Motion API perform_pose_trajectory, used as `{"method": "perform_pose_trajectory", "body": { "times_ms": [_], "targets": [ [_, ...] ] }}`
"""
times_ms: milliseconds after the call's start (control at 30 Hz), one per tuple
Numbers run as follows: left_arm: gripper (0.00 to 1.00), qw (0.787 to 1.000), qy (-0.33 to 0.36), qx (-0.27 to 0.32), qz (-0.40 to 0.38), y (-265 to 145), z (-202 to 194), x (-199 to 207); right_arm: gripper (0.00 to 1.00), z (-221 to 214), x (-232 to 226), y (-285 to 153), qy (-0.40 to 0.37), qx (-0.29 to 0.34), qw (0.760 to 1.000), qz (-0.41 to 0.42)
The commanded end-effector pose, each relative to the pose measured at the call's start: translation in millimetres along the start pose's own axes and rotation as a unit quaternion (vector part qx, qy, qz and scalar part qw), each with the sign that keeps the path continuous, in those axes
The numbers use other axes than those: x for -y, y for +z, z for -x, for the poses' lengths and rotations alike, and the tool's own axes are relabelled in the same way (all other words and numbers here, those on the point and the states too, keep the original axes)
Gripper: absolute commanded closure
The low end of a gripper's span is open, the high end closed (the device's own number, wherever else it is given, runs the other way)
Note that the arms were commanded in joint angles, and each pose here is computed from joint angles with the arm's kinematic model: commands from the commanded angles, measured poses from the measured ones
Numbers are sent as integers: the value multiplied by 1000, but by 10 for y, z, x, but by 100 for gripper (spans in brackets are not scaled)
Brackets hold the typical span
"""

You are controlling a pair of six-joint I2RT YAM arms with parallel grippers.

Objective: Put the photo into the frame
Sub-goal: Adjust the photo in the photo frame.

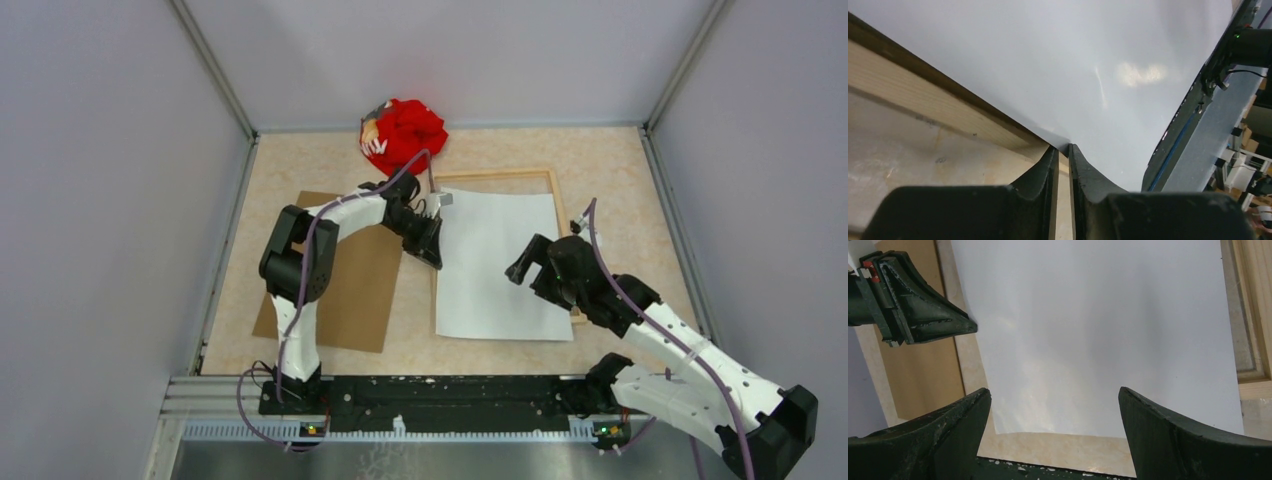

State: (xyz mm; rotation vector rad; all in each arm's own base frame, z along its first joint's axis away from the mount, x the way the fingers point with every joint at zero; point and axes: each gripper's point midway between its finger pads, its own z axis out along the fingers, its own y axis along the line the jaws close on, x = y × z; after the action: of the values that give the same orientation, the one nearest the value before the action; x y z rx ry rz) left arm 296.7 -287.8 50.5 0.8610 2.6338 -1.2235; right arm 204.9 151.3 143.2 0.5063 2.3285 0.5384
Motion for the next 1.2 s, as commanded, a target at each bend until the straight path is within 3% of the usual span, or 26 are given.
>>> {"method": "perform_pose_trajectory", "body": {
  "times_ms": [0, 300, 567, 833, 1167],
  "targets": [
    [83, 995, 61, 63, 42, -274, 205, 107, 1, 78, -65, 11, 6, 15, 1000, 11],
    [90, 992, 31, 96, 75, -350, 135, 89, 1, 86, -64, 7, 6, 17, 1000, 11],
    [97, 989, -49, 123, 66, -401, 221, -5, 1, 102, -68, -5, 7, 20, 1000, 12],
    [100, 984, -98, 146, 41, -446, 342, -19, 1, 102, -69, 15, 8, 21, 1000, 12],
    [100, 980, -122, 149, 56, -620, 115, -268, 1, 84, -27, 38, 5, 21, 1000, 4]
  ]
}}
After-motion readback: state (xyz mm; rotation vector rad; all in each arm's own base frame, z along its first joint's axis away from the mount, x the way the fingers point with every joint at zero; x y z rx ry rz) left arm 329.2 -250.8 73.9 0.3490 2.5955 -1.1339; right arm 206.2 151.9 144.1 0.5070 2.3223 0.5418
